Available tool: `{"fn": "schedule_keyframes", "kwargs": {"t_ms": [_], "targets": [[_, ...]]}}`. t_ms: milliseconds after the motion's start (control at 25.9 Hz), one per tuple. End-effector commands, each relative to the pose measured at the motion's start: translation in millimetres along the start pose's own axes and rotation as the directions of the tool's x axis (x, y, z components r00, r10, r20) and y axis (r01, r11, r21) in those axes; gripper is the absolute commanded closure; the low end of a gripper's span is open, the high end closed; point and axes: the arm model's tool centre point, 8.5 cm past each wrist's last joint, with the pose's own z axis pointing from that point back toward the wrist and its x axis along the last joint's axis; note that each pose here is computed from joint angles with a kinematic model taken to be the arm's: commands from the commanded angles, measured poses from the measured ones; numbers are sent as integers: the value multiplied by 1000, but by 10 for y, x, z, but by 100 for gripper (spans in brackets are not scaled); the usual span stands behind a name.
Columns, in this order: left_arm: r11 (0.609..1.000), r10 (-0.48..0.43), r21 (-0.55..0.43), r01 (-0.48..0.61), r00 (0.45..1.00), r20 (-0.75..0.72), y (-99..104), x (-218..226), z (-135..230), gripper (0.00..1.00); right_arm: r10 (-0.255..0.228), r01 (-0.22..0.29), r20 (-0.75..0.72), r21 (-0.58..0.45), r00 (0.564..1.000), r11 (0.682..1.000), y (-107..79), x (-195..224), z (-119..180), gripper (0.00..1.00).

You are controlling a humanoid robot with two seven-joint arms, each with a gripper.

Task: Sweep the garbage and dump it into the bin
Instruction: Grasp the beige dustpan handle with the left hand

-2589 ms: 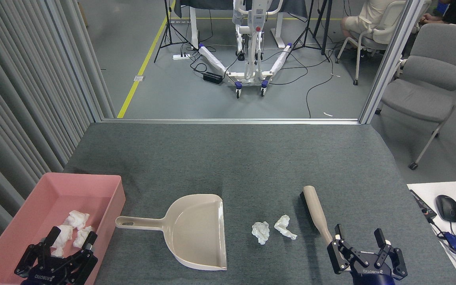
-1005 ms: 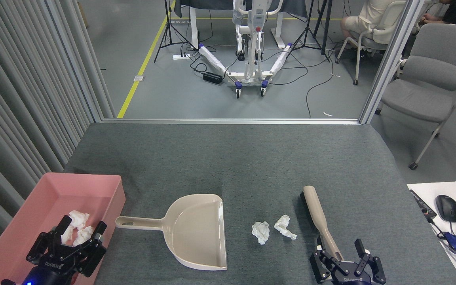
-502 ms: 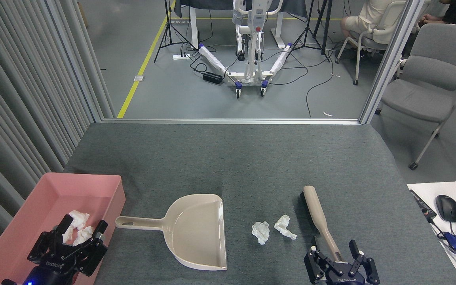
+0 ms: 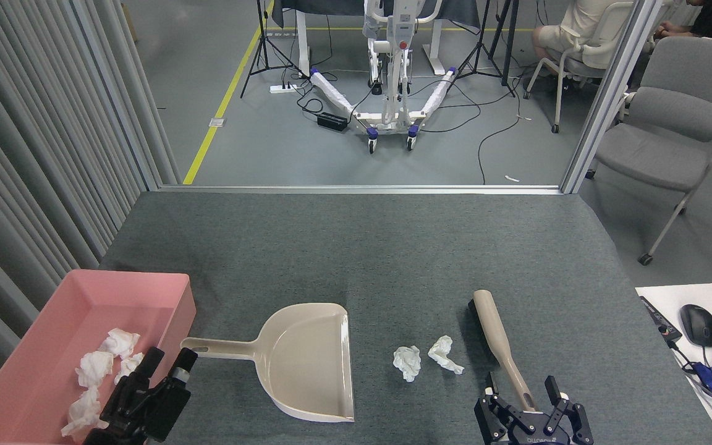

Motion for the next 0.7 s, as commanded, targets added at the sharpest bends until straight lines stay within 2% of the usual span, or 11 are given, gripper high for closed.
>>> {"fn": "schedule_keyframes", "kwargs": {"t_ms": [0,116,193,309,464,580,657], "targets": [[995,99,-27,-98,995,22,-248,167,-21,0,0,0,-5,21,1000,1000,65,-10,8,2],[985,158,-72,-155,986,45,-506,350,-20,1,2,-2,-10,36,1000,999,112,-24,18,2],[982,177,-79,-173,983,43,-587,410,-18,1,7,-7,-11,51,1000,999,167,-45,16,2],[980,181,-84,-179,983,22,-626,415,-38,1,11,-10,-13,69,1000,998,236,-69,17,2],[977,198,-54,-205,973,-117,-709,339,-117,1,9,-8,-14,79,1000,997,272,-75,28,2],[974,210,-52,-220,966,-152,-746,199,-213,1,11,-10,-15,94,1000,996,322,-92,32,2],[967,228,-66,-244,955,-189,-843,84,-201,1,15,-13,-20,104,1000,994,359,-124,35,2]]}}
